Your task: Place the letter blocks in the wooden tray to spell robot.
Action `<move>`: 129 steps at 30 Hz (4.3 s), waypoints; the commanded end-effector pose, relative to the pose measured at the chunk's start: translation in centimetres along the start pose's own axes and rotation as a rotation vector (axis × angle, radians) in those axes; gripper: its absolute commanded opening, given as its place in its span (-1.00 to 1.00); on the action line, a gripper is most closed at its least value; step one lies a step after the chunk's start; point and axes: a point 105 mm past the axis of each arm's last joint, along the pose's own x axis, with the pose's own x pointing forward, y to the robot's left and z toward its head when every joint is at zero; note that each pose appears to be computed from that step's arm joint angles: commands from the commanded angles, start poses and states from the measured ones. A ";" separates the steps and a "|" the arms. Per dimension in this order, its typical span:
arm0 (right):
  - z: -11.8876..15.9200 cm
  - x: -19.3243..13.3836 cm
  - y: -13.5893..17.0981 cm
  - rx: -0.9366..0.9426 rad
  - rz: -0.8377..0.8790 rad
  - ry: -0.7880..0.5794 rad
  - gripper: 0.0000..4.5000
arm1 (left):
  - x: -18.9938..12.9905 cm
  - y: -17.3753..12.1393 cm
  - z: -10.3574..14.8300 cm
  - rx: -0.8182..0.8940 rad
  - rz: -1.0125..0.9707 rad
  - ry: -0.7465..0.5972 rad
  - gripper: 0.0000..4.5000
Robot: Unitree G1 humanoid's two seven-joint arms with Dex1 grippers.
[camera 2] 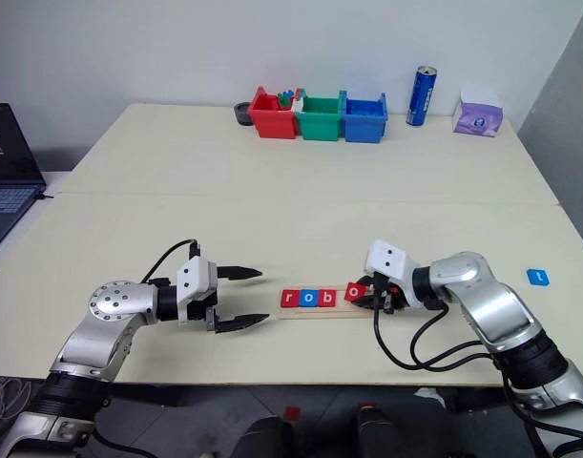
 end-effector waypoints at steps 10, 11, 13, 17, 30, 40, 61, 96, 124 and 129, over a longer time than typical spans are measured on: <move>0.8 1.0 0.1 -0.050 0.023 0.003 -0.36 | -0.5 0.3 0.8 0.040 0.040 -0.017 1.00; 0.8 1.0 0.1 -0.050 0.026 0.003 -0.36 | -0.5 0.3 0.7 0.040 0.041 -0.017 1.00; 0.8 1.2 0.1 -0.052 0.031 0.005 -0.36 | -0.5 0.2 0.7 0.039 0.043 -0.017 1.00; 0.6 1.3 -0.1 -0.056 0.034 0.009 -0.36 | -0.8 0.2 0.4 0.037 0.050 -0.013 1.00; 0.4 1.4 -0.4 -0.086 0.047 0.025 -0.36 | -0.7 0.0 0.2 0.035 0.058 -0.015 1.00; 1.4 1.0 -1.2 -0.121 -0.001 -0.006 0.99 | -0.8 0.0 0.3 0.036 0.060 -0.014 1.00; 0.8 -0.2 4.3 0.040 -0.129 -0.068 -0.85 | -0.6 0.1 -0.2 0.039 0.043 -0.012 1.00; -0.4 1.8 2.5 -0.005 -0.185 -0.009 -0.98 | 0.1 0.1 0.4 0.042 0.039 -0.030 1.00; 0.3 -0.9 2.1 -0.007 -0.146 -0.015 -0.98 | -0.3 0.1 0.4 0.043 0.050 -0.025 1.00; 0.2 -1.6 1.0 0.006 -0.195 -0.017 -0.98 | -0.3 0.0 0.4 0.042 0.053 -0.027 1.00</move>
